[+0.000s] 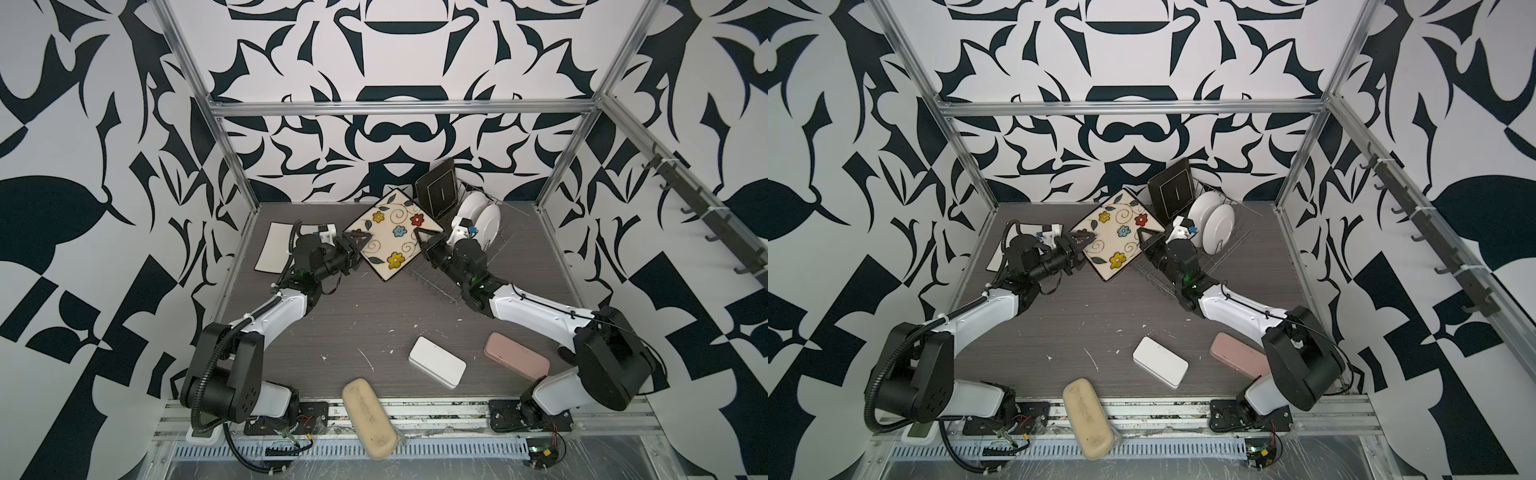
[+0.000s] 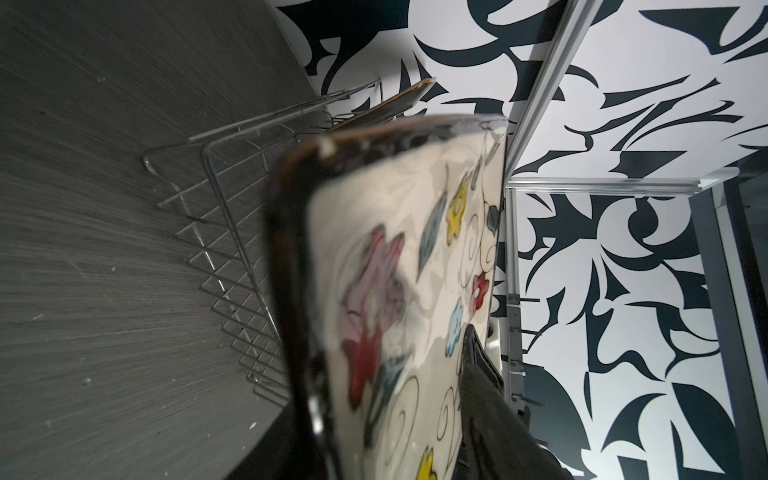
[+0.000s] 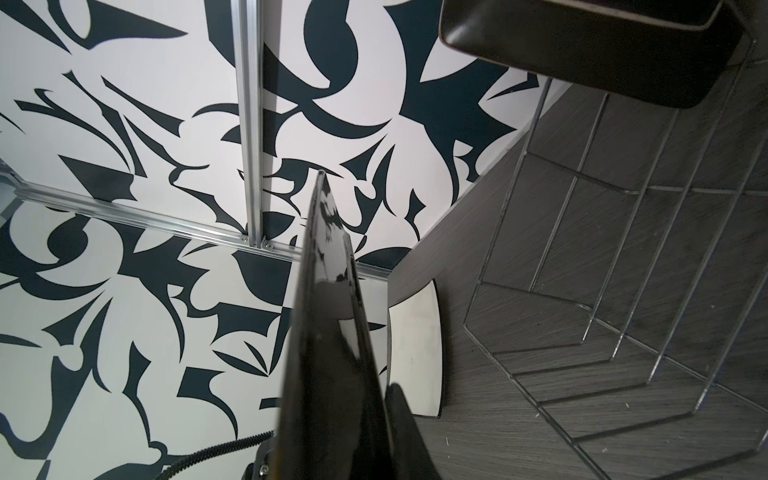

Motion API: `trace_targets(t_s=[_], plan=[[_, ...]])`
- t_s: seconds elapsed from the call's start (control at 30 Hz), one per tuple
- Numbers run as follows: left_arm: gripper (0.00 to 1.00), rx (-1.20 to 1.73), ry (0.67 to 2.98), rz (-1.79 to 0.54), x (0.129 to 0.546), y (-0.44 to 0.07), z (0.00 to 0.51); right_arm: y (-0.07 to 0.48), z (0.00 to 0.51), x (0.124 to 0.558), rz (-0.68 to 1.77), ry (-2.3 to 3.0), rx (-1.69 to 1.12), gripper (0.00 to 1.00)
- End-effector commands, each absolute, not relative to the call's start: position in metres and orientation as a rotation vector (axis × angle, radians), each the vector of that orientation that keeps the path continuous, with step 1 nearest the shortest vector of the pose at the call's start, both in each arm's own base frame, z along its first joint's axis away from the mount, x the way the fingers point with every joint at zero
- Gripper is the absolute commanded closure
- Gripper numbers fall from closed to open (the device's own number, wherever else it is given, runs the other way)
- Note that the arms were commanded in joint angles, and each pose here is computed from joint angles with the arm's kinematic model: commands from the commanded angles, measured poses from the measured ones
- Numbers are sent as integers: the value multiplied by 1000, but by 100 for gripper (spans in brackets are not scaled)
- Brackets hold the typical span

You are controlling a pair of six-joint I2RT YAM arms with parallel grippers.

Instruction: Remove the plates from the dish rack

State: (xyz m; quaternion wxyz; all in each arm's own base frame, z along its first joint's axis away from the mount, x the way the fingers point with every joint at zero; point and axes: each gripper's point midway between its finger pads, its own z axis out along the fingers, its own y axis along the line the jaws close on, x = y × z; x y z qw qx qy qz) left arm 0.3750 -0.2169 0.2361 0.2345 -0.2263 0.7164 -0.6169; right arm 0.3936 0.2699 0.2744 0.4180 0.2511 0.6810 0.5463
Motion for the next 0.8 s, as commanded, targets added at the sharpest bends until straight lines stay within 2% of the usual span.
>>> trace_targets(t_s=[0.0,0.27,0.47,0.77], plan=[[49,-563,1913,-1723,379,-222,257,249,400,376,1625,1259,569,100],[57,-583,1888,-1730,377,-220,256,252,398,381,1646,1261,596,100],[66,-571,1866,-1751,377,-220,258,253,395,382,1663,1263,612,100],[68,-569,1876,-1756,379,-222,255,258,396,382,1721,1265,627,100]])
